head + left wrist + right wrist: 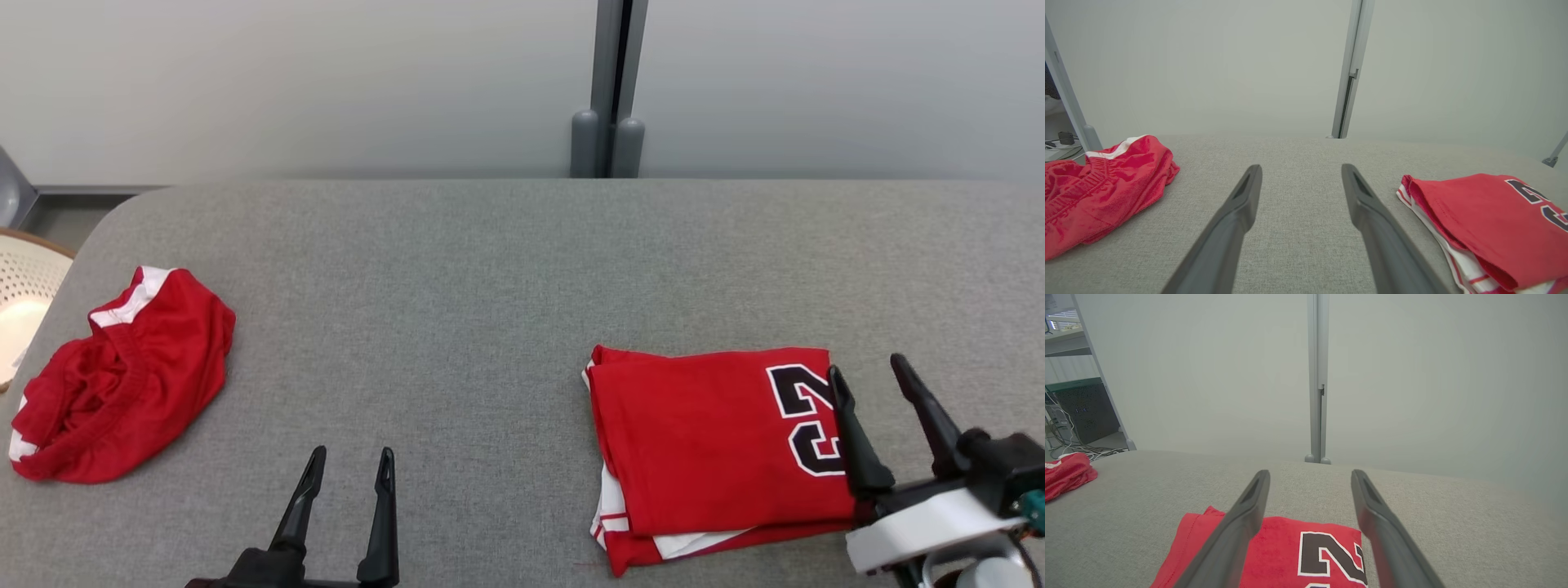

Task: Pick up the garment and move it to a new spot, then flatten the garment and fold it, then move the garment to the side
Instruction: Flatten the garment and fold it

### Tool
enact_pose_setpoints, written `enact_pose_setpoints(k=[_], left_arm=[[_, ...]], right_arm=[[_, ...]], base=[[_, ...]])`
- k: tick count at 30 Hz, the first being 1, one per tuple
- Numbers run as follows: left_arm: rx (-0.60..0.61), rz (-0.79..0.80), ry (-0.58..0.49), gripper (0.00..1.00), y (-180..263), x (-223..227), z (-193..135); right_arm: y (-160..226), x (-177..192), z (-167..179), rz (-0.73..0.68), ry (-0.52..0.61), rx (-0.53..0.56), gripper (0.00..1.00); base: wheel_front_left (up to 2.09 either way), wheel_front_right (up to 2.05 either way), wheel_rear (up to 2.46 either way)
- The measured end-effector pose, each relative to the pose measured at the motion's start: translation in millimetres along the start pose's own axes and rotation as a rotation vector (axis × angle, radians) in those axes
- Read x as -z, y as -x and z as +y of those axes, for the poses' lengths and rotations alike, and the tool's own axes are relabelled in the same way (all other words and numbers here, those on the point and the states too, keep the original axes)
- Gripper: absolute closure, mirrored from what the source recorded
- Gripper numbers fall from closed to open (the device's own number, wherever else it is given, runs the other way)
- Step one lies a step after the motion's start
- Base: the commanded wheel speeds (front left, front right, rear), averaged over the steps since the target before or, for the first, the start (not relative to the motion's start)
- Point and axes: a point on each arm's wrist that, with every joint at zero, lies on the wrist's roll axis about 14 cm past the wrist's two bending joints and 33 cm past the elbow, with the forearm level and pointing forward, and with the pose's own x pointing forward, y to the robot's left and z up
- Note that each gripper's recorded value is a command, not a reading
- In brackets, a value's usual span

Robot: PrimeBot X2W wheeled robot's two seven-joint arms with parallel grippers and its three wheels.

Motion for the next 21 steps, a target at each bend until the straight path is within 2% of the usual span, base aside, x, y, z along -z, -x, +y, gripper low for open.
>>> enact_pose_setpoints(k=[5, 10, 21], left_arm=[[0.002, -0.041, -0.038, 0.0, 9, -12, 1], [-0.005, -0.113, -0.057, 0.0, 15, -34, 4], [-0.007, -0.068, -0.085, 0.0, 42, -17, 9]], right_arm=[[15, 17, 4, 0.002, 0.001, 0.021, 0.0], [23, -1, 12, -0.066, -0.011, 0.029, 0.0], [53, 4, 18, -0.068, -0.027, 0.068, 0.0]], base=[[0.0, 0.0, 0.0], [0.0, 0.0, 0.0], [0.0, 0.0, 0.0]])
